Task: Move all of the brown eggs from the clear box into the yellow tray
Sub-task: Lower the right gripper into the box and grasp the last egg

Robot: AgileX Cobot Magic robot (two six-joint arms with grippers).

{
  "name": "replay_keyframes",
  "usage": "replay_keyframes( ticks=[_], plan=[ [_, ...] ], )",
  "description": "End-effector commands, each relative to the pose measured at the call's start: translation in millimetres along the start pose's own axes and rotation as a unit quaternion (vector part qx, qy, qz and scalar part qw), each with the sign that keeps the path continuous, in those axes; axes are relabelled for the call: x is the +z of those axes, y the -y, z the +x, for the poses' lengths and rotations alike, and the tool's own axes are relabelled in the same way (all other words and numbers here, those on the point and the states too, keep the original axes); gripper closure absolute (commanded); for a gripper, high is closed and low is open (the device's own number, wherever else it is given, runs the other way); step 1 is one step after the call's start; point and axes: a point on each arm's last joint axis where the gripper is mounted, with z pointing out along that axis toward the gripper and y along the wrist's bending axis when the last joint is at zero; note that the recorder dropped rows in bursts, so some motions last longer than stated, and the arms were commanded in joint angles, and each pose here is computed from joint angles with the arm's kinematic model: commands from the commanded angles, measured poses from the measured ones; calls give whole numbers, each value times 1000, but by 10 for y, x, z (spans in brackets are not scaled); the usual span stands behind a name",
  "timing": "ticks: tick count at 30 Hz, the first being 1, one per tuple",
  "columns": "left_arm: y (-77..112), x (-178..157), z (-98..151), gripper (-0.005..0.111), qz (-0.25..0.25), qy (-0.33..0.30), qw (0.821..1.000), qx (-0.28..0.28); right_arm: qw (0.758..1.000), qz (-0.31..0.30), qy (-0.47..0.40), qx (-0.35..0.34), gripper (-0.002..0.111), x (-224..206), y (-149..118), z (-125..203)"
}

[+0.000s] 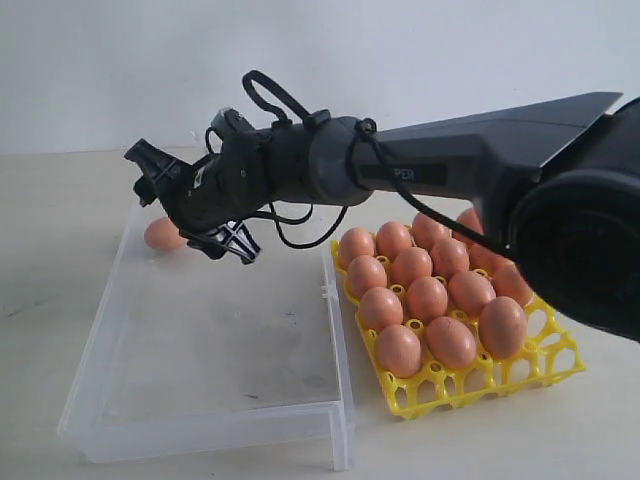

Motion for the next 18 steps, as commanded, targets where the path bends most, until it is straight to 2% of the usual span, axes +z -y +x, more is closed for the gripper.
replay_keyframes(
  ticks=[1,8,18],
  plan=[
    [-2,-9,-23,107,-1,9,1000,-6,999,-15,18,27,41,95,-42,-52],
    [-2,-9,-23,107,-1,9,1000,-6,1000,3,16,16,41,273,-18,-61],
    [-2,-9,-23,107,-1,9,1000,-6,999,9,16,34,41,454,79,-45]
  ],
)
